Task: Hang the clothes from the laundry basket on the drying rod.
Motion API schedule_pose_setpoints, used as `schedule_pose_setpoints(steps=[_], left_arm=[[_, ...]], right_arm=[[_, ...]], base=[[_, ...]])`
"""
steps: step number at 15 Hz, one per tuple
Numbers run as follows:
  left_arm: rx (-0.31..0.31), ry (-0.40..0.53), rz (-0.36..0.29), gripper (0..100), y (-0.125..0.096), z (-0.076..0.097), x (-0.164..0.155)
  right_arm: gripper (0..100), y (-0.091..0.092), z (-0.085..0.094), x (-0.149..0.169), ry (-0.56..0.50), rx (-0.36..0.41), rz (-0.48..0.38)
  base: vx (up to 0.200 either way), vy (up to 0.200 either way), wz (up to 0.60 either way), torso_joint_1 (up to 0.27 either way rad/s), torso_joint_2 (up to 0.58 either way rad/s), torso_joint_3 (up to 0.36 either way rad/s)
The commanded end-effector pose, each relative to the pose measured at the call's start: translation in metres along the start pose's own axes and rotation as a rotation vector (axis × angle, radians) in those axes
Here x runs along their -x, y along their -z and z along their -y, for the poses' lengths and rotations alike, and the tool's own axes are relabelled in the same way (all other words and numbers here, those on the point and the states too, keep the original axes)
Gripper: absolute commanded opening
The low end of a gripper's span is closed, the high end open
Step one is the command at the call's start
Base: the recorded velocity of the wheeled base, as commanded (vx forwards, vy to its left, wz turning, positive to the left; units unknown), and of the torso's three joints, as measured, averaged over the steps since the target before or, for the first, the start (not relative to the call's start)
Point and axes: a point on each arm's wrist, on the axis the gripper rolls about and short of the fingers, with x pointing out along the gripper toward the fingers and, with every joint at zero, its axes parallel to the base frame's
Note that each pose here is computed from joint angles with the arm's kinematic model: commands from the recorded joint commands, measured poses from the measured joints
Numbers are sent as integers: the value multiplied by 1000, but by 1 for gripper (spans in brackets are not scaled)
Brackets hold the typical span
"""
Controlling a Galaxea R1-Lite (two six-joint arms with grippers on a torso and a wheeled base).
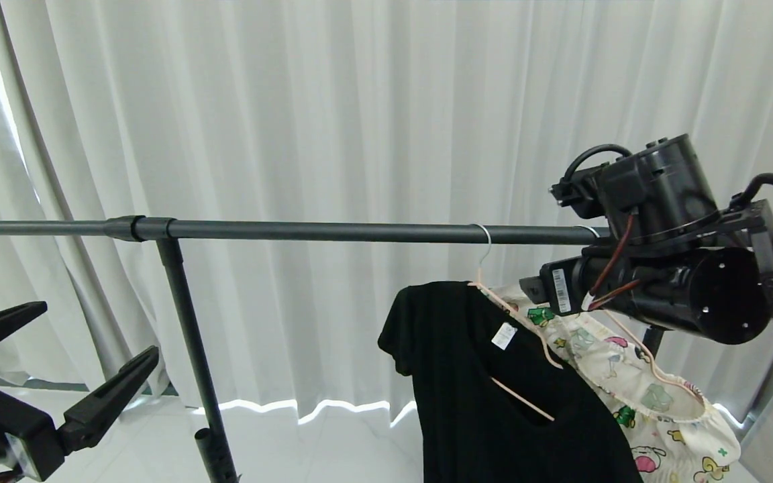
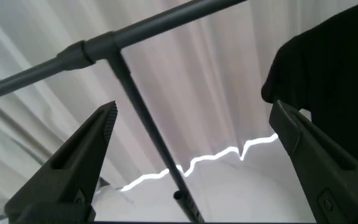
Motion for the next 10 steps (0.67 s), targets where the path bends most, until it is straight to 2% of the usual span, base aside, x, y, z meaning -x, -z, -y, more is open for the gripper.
schedule_pose_setpoints(steps=[1,3,5,6,7,9,10], left_arm=[[4,-47,-10,100,2,-3,2],[8,-106,-37,100,13,-4,9],[8,-181,-98,100,33,-3,16],[21,-271,-176,100,56,-2,23],[34,-322,-222,100,69,-1,27],[43,-372,-269,100,78,-1,29],[43,-374,-278,100,78,-2,28]], right_arm=[[100,-7,10,14,-6,-35,48],[100,-2,30,19,41,-51,44],[100,2,53,29,87,-82,55],[100,5,82,41,158,-133,78],[100,8,104,49,225,-153,89],[100,30,154,61,431,-125,42],[100,44,170,69,501,-102,10]], base=[[0,0,0,0,0,0],[0,0,0,0,0,0],[0,0,0,0,0,0],[0,0,0,0,0,0],[0,0,0,0,0,0],[0,0,0,0,0,0],[0,0,0,0,0,0]])
